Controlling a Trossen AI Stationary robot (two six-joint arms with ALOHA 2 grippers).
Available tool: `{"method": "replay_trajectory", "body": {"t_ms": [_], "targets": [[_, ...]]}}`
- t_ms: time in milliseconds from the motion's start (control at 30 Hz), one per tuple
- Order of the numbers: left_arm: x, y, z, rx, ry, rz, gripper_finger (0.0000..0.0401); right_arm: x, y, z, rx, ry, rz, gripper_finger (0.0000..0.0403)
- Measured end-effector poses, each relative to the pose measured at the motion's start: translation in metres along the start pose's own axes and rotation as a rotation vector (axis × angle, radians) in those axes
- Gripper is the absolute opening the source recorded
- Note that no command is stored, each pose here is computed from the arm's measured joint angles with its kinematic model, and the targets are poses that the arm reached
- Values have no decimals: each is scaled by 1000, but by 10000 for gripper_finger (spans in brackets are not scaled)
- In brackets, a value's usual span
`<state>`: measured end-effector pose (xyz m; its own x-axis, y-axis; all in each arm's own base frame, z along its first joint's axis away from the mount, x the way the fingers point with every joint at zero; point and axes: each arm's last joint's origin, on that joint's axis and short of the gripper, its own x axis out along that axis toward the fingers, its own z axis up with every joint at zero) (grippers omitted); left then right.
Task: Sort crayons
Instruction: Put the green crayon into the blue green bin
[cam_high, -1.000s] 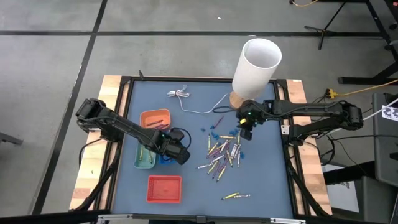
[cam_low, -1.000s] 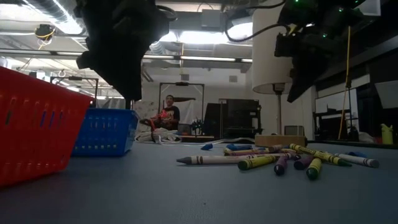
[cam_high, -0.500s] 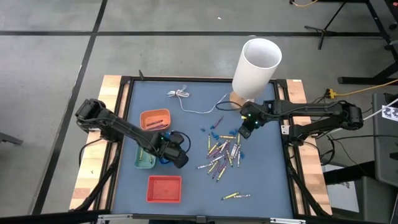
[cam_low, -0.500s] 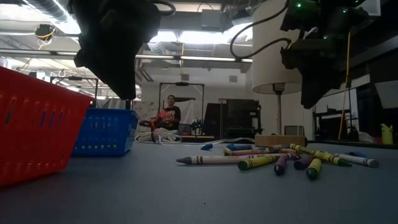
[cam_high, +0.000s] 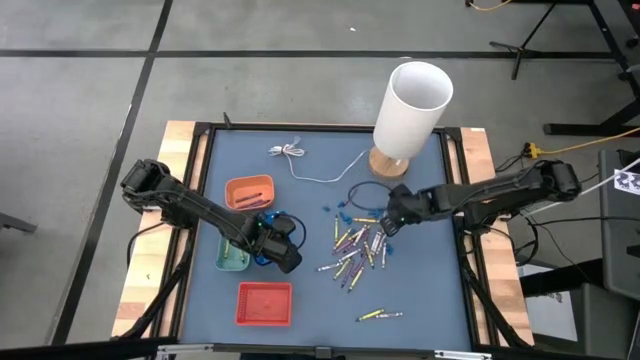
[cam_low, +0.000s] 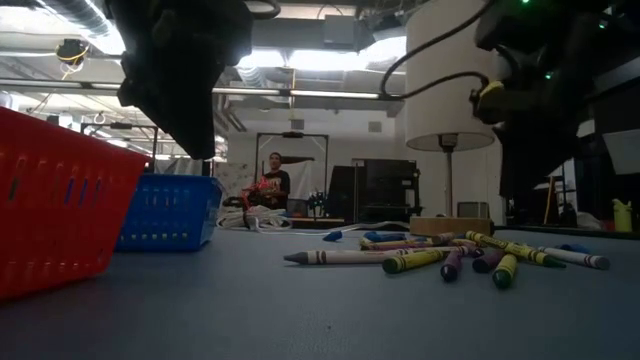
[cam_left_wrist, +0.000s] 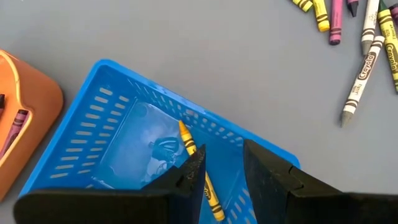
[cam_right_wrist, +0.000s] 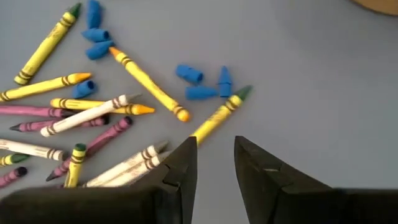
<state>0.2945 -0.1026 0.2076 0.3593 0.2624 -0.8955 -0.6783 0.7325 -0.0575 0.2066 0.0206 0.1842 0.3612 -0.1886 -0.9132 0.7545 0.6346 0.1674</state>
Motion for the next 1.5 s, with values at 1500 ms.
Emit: {"method": "replay_trajectory", "body": {"t_ms": [1500], "targets": [[0,-1,0,-8,-4,-5,92,56,17,-18,217,-9,-151,104]]}}
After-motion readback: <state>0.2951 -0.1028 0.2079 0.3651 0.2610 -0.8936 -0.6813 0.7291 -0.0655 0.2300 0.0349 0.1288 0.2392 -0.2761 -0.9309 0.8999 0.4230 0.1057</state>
